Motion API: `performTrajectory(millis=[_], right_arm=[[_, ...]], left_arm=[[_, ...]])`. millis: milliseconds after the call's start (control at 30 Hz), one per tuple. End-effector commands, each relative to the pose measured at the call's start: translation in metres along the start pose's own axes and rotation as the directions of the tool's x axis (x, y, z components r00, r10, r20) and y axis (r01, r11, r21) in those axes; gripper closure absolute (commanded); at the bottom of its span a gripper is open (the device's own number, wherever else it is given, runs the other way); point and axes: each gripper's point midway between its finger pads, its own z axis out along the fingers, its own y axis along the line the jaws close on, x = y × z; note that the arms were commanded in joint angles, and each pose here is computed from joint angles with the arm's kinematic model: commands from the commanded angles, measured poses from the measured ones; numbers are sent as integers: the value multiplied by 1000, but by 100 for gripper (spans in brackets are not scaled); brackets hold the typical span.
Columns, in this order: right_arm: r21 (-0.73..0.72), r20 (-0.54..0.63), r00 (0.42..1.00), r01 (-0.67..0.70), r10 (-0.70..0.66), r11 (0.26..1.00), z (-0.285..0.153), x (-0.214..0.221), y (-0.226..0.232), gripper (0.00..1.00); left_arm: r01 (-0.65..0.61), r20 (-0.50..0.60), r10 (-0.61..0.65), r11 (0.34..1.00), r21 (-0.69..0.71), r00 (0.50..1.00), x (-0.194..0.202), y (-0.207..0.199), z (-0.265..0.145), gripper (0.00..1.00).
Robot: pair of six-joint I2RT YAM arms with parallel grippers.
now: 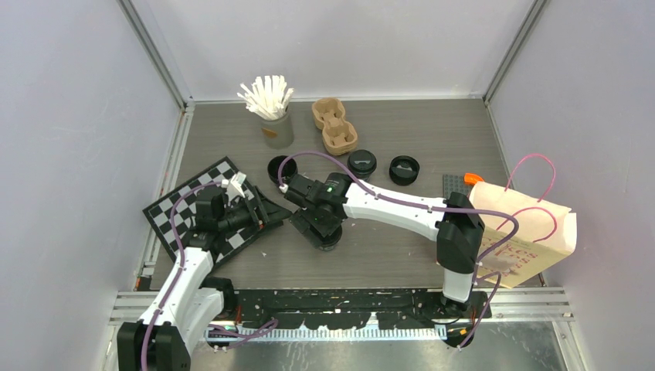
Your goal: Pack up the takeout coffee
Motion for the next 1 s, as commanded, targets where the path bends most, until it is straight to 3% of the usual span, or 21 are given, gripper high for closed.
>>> performTrajectory(millis=[0, 367, 533, 800, 967], right_arm=[[-40, 75, 997, -5, 8, 999, -25, -11, -1, 11], [-74, 110, 994, -21, 29, 997, -42, -11, 0, 11], [-95, 188, 978, -76, 93, 993, -50, -19, -11, 12], [-143, 269, 904, -304, 333, 942, -41, -32, -50, 34], [-188, 262, 885, -344, 385, 920, -32, -31, -56, 43]], left_arm=[[-73, 2, 73, 996, 47, 997, -2, -11, -1, 24], [-81, -1, 81, 996, 41, 997, -3, -11, 1, 26], [-104, -15, 105, 994, 38, 994, 1, -12, 5, 30], [-191, -58, 191, 982, 0, 980, 17, -16, 24, 37], [-219, -89, 219, 976, 9, 972, 21, -16, 36, 45]])
